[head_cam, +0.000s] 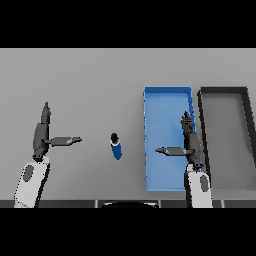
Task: Pick up the blue pipe and place it into the blue bin.
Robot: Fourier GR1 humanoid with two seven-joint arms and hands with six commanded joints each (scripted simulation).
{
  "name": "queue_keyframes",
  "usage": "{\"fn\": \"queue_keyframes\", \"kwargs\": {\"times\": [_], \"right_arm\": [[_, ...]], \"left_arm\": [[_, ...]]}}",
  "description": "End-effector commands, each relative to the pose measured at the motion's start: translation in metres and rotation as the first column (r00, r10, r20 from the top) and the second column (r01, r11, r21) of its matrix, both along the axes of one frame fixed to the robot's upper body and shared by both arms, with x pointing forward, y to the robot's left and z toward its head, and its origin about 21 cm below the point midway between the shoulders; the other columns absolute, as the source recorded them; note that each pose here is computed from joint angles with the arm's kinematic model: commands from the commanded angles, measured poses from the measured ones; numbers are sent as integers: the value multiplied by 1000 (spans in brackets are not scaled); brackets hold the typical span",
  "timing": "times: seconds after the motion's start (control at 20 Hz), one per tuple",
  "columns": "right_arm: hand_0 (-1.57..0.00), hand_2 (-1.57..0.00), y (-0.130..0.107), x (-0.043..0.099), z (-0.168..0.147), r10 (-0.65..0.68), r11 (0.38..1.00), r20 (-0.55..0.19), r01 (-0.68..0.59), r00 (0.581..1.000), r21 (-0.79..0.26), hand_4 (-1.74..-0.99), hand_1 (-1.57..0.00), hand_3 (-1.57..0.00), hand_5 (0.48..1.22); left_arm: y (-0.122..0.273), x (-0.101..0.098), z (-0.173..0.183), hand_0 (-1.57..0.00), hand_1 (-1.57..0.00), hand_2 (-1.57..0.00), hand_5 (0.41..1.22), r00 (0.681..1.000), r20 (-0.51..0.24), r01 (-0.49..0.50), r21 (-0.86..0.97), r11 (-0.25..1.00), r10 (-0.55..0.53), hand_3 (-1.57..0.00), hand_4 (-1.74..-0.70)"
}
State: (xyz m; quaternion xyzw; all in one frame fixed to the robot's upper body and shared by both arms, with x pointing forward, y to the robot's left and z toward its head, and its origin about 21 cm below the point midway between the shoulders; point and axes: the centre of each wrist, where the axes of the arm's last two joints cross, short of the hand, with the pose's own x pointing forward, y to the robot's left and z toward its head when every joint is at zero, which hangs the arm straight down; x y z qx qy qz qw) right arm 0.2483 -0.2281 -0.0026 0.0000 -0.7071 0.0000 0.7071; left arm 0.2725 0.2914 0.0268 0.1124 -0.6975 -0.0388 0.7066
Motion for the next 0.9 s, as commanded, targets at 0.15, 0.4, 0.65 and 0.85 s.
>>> {"fn": "queue_keyframes", "kwargs": {"times": [0.15, 0.4, 0.65, 0.85], "right_arm": [[1, 1, -2, -2, 0, -1, 1000, 2, 1, 1000, 0, -1225, 1, 1, 617], [1, 1, -9, -19, 10, 129, 977, 84, -111, 988, -184, -1225, 1, 1, 618], [1, 1, -8, -26, 14, 145, 956, 62, -124, 987, -267, -1196, 1, 1, 609], [1, 1, -12, -25, 15, 144, 953, 63, -121, 988, -278, -1187, 1, 1, 600]], "left_arm": [[-2, -2, 0, 1, 1, 1, 591, 1000, 10, 3, 1, 1000, -3, 1, -1074], [24, -6, 15, 1, 1, 1, 589, 947, -34, 322, 130, 938, -320, 1, -1074], [30, -9, 20, 1, 1, 1, 600, 911, -70, 412, 142, 900, -406, 1, -1080], [22, -17, 23, 1, 1, 1, 583, 850, -70, 527, 107, 843, -522, 1, -1096]]}}
